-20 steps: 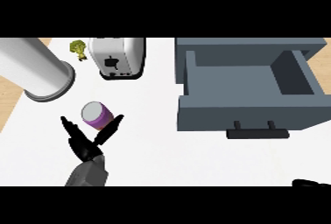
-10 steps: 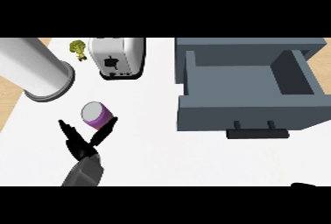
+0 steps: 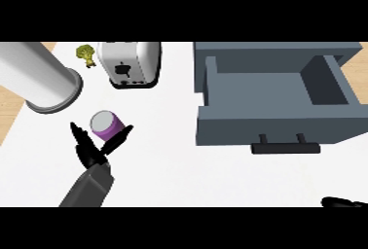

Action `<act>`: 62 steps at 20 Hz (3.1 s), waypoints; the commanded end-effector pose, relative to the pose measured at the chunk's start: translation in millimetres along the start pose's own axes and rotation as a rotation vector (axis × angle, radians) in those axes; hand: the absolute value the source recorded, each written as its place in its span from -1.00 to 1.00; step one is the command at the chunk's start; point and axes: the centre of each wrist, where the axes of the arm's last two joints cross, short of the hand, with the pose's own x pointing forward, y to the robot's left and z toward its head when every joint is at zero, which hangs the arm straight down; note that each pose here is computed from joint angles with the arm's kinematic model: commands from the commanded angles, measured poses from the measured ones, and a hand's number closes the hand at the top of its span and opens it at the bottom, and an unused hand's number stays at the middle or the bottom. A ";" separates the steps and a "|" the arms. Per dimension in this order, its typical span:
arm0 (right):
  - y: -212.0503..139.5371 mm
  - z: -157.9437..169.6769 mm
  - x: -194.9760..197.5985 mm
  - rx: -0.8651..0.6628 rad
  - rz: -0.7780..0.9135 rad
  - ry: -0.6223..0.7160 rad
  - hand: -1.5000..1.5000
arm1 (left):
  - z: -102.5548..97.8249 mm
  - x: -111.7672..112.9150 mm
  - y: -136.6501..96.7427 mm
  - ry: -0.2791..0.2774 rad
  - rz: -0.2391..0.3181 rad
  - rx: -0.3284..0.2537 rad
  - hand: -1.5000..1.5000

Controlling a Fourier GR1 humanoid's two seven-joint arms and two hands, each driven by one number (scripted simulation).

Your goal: Pick up the can, place it into the drawer and close the drawer

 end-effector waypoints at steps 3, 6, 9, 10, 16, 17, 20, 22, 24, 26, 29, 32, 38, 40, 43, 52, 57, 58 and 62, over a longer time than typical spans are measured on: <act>0.1 7.7 5.3 -0.004 -0.008 -0.003 -1.00 | -16.7 10.2 -6.5 0.008 0.058 -0.084 1.00; -6.2 10.3 -7.4 -0.009 0.002 -0.030 -1.00 | -18.3 8.7 -1.4 -0.030 0.070 -0.134 1.00; -7.5 9.2 7.0 -0.003 0.018 -0.016 -1.00 | -10.4 14.0 -19.2 -0.032 0.115 -0.163 1.00; 3.3 -0.2 5.3 -0.009 -0.005 -0.033 -1.00 | -24.6 13.8 -5.8 -0.054 0.102 -0.139 1.00; -5.7 -7.1 6.7 -0.009 0.017 -0.032 -1.00 | -9.1 23.5 -38.5 -0.073 0.077 -0.574 1.00; 2.9 -1.1 -1.1 0.024 0.005 -0.018 -1.00 | 0.3 18.1 -41.1 -0.080 0.065 -0.674 1.00; -12.2 -11.0 -0.4 -0.012 0.027 -0.028 -1.00 | -4.5 27.8 -47.3 -0.064 0.103 -0.818 1.00; -15.8 4.4 -4.3 -0.016 0.033 -0.017 -1.00 | -14.5 40.4 -52.1 -0.085 0.100 -0.830 1.00; -2.6 10.9 4.5 -0.036 0.032 -0.022 -1.00 | -10.0 58.9 -75.5 -0.117 0.122 -0.849 1.00; -22.5 9.7 3.0 -0.024 0.039 -0.025 -1.00 | 5.2 61.5 -89.6 -0.124 0.126 -0.873 1.00; -20.6 4.2 1.3 -0.026 0.054 -0.017 -1.00 | 4.9 78.8 -99.0 -0.111 0.093 -0.918 1.00; -3.0 16.7 14.5 -0.053 0.032 -0.021 -1.00 | 6.3 106.0 -113.3 -0.159 0.091 -0.954 1.00; -4.2 -10.3 3.3 -0.052 0.046 -0.025 -1.00 | 38.2 178.4 -164.6 -0.168 0.091 -1.025 1.00; -26.1 -0.7 -11.5 -0.056 0.051 -0.023 -1.00 | 42.1 201.5 -165.2 -0.171 0.105 -1.056 1.00; -14.4 10.5 15.0 -0.057 0.044 -0.045 -1.00 | 59.5 223.5 -168.3 -0.175 0.112 -1.036 1.00; -10.0 -4.0 20.8 -0.050 0.053 -0.041 -1.00 | 91.1 336.5 -206.7 -0.250 0.057 -1.059 1.00; 3.0 -3.7 7.1 -0.050 0.053 -0.058 -1.00 | 116.0 353.7 -234.6 -0.246 0.027 -1.061 1.00; -14.9 -20.4 22.9 -0.048 0.043 -0.052 -1.00 | 123.0 352.9 -237.5 -0.250 0.013 -1.050 1.00; -10.3 -15.3 12.4 -0.058 0.045 -0.041 -1.00 | 129.0 369.3 -245.1 -0.243 -0.006 -1.073 1.00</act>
